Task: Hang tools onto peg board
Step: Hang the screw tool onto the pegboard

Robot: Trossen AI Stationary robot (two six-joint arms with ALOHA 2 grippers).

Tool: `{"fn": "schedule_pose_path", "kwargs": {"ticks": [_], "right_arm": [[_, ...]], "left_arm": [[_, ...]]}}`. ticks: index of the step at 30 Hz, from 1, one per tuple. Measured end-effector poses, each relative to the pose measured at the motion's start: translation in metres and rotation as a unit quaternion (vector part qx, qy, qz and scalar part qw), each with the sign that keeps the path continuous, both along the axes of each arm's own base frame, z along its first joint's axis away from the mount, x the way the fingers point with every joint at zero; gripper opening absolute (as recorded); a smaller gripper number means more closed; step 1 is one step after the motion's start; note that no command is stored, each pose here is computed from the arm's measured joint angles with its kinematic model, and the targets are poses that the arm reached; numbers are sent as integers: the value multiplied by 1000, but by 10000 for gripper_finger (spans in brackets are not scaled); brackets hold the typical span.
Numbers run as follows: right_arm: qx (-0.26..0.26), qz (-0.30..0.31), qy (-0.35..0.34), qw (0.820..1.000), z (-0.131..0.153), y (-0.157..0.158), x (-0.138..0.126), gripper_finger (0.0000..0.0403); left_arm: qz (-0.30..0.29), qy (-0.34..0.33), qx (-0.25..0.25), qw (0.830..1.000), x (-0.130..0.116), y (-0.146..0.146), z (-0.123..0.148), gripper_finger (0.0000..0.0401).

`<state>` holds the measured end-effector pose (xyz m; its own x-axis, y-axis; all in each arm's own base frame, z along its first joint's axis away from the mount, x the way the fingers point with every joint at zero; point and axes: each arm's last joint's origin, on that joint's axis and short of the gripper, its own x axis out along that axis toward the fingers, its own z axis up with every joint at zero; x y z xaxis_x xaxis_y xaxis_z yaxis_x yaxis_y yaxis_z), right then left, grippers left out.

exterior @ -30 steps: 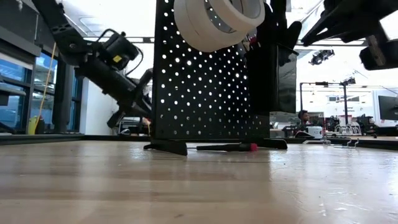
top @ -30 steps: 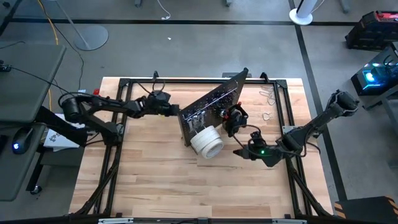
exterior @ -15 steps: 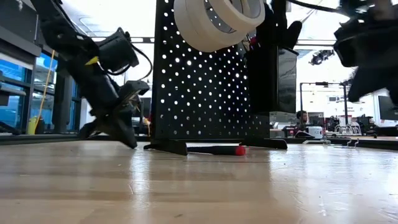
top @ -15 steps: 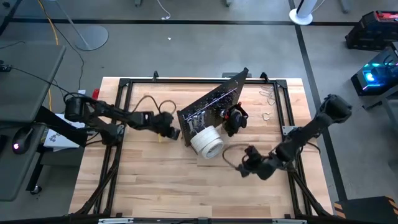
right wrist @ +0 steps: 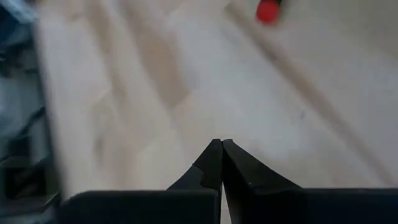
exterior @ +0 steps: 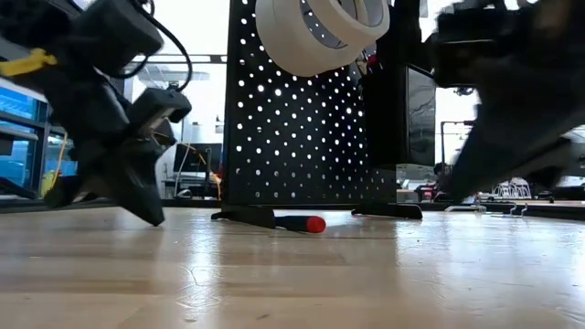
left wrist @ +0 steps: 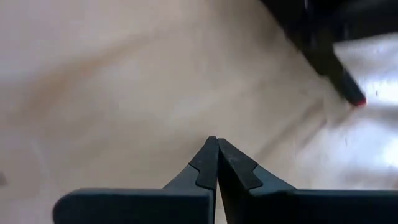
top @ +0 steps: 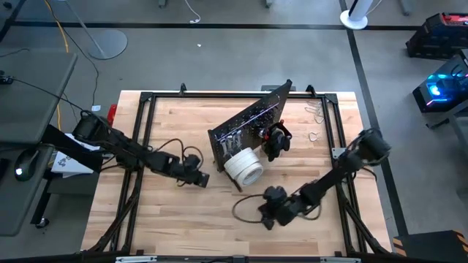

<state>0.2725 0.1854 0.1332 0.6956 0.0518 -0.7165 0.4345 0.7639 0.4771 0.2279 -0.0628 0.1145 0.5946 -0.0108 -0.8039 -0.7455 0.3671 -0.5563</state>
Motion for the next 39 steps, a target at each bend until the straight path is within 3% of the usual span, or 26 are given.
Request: {"fn": "schedule_pose_path", "kwargs": {"ticks": [7,11,15,20,25,33,39], "right_arm": [[-118,-59,71,989,-5,8,44,0],[-142,-52,74,986,-2,12,63,12],[-146,-67,62,985,0,11,76,58],[-125,-156,35,979,1,-4,84,151],[-126,-161,33,978,2,-20,94,233],[-128,-160,55,977,-3,-47,106,252],[-93,-137,83,983,-19,-49,111,252]], "left_arm": [[-2,2,-33,999,-7,-22,0,0],[-16,3,-36,999,-9,-27,0,0],[-25,7,-45,999,-10,-29,0,0],[-35,12,-59,998,-10,-30,0,0],[-44,13,-66,997,-11,-32,0,0],[-64,12,-60,996,-13,-38,0,0],[-70,12,-60,996,-14,-40,0,0]]}}
